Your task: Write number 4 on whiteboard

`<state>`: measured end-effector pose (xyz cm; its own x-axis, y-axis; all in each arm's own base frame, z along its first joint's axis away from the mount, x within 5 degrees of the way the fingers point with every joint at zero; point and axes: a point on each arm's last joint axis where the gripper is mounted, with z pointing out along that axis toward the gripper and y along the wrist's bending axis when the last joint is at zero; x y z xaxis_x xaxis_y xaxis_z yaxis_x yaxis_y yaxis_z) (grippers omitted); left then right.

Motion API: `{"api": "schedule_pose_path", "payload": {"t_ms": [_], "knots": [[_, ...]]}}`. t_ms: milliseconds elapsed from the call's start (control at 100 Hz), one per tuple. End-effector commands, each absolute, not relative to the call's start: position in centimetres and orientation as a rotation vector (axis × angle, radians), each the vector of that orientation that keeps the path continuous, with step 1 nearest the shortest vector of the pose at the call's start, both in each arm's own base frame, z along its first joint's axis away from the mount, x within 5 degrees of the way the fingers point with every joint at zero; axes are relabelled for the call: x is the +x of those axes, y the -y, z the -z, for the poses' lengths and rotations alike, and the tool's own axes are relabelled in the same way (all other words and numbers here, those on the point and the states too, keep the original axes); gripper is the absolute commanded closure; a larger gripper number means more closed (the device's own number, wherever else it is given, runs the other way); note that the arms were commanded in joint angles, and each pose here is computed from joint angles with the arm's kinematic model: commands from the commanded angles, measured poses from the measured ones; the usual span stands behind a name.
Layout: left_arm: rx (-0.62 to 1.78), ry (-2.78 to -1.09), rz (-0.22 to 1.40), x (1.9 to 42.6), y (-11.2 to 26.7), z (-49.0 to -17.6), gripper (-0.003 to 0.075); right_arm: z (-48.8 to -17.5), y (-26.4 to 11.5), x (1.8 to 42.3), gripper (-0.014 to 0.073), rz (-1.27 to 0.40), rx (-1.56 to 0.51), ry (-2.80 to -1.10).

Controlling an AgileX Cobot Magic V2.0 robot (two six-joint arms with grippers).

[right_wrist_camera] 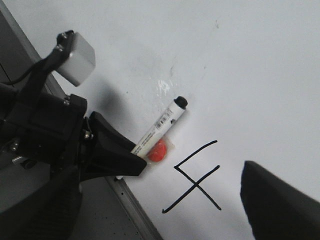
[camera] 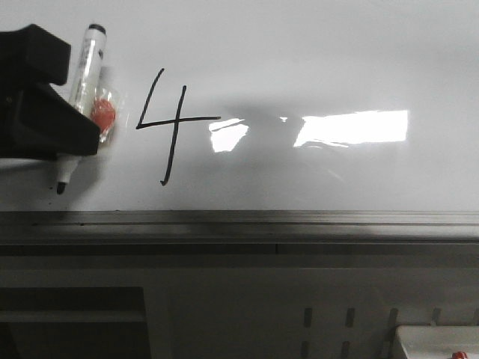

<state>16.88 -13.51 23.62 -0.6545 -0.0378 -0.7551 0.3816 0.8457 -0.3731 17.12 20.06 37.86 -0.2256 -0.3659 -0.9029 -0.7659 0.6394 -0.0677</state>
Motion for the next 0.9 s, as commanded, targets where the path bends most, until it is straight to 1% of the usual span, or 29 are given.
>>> {"api": "schedule_pose_path", "payload": {"t_ms": [0, 250, 710, 750, 800, 890], "knots": [[0.153, -2.141, 0.717, 17.61, 13.94, -24.89, 0.0741, -40.21, -19.57, 16.88, 0.0024, -0.504, -0.867, -1.716], [0.095, -2.176, 0.732, 17.93, 14.15, -24.26, 0.0741, -40.16, -19.56, 16.87, 0.0024, -0.502, -0.869, -1.721], [0.085, -2.157, 0.735, 18.04, 14.14, -24.40, 0.0734, -40.16, -19.56, 16.87, 0.0024, -0.502, -0.869, -1.721], [0.085, -2.157, 0.735, 18.04, 14.14, -24.40, 0.0715, -40.16, -19.56, 16.87, 0.0024, -0.502, -0.869, -1.721], [0.085, -2.157, 0.735, 18.04, 14.14, -24.40, 0.0673, -40.16, -19.56, 16.87, 0.0024, -0.502, -0.869, -1.721], [0.084, -2.153, 0.737, 18.00, 14.10, -24.50, 0.0549, -40.16, -19.56, 16.87, 0.0024, -0.502, -0.869, -1.721]]}}
